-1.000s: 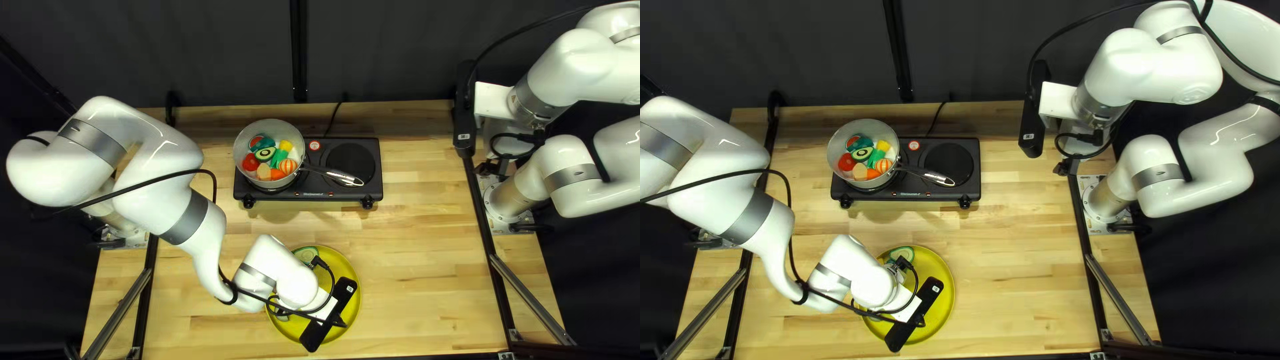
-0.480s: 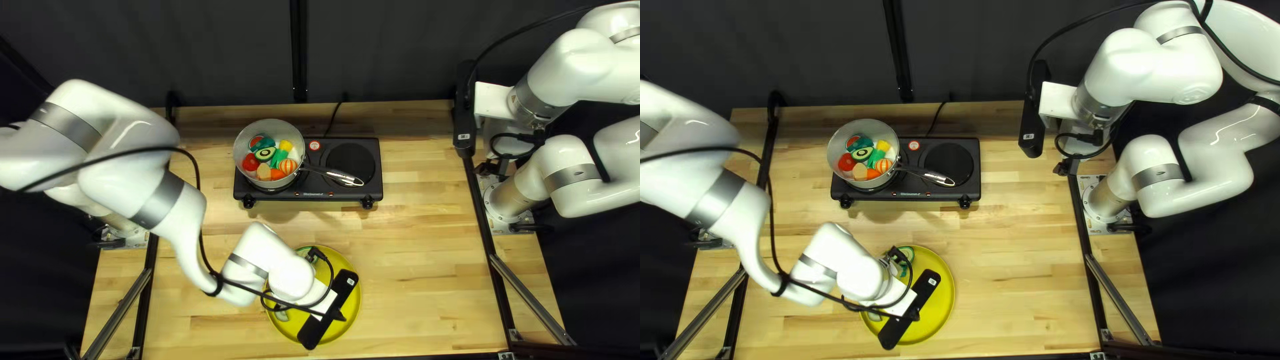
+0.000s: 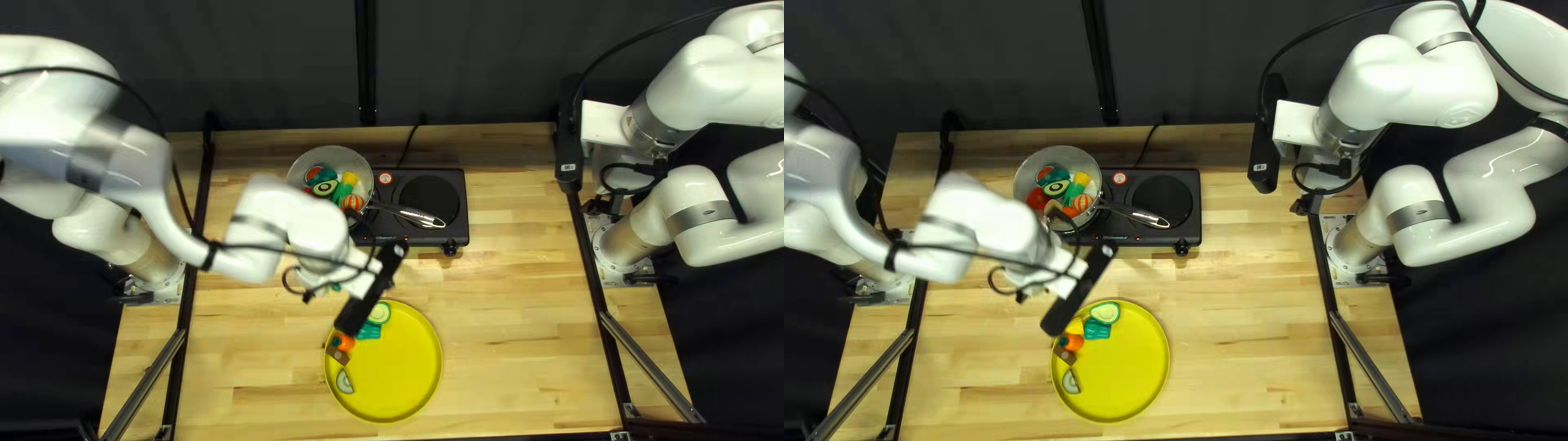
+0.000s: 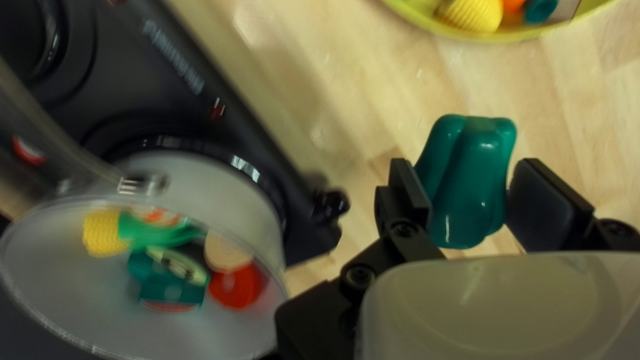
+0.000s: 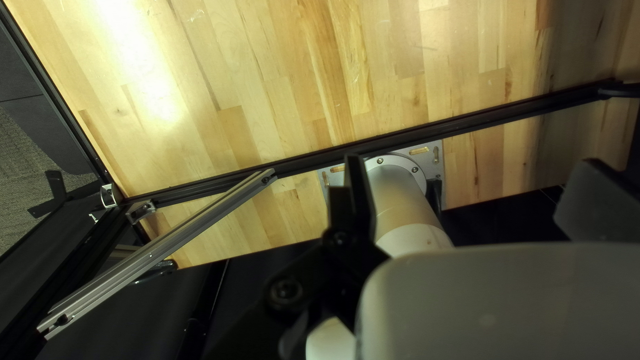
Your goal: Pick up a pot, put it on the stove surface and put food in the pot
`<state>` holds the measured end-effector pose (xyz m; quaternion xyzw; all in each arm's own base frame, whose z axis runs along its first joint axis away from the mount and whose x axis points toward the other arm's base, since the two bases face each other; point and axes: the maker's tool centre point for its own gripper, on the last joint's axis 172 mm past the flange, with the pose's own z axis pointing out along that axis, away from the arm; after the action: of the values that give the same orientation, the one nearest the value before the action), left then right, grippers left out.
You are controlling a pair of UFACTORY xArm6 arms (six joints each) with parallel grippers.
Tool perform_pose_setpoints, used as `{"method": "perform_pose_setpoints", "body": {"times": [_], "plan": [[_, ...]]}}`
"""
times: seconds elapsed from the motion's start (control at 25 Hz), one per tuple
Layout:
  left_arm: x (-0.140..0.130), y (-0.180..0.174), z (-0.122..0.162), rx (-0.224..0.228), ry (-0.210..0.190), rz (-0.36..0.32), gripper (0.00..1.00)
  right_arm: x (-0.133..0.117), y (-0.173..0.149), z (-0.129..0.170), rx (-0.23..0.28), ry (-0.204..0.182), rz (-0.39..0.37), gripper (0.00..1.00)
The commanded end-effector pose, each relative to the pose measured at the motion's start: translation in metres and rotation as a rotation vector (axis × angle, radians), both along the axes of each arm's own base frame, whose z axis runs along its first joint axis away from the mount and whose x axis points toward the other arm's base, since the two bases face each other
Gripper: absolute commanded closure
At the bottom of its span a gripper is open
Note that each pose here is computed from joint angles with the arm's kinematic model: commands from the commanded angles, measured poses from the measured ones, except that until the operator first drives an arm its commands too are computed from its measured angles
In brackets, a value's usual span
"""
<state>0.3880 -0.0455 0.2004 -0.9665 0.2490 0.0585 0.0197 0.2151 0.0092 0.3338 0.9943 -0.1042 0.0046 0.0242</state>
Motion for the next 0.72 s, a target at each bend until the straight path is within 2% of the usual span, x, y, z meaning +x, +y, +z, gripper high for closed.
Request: {"method": "perform_pose_setpoints", "body": {"times": [0.04, 0.12, 0.28, 0.6, 0.72], "plan": [[-0.011, 0.055, 0.007, -0.006, 0.032, 0.044, 1.0, 0.0, 0.0, 0.0, 0.0, 0.0, 0.0, 0.0], [-0.013, 0.083, 0.013, -0.001, 0.039, 0.063, 1.0, 0.0, 0.0, 0.0, 0.0, 0.0, 0.0, 0.0], [-0.004, 0.11, 0.018, 0.009, 0.044, 0.077, 1.0, 0.0, 0.0, 0.0, 0.0, 0.0, 0.0, 0.0], [0.02, 0.123, 0.005, 0.026, -0.011, 0.069, 1.0, 0.0, 0.0, 0.0, 0.0, 0.0, 0.0, 0.0], [0.024, 0.122, 0.003, 0.03, -0.019, 0.066, 1.0, 0.0, 0.0, 0.0, 0.0, 0.0, 0.0, 0.0]]}}
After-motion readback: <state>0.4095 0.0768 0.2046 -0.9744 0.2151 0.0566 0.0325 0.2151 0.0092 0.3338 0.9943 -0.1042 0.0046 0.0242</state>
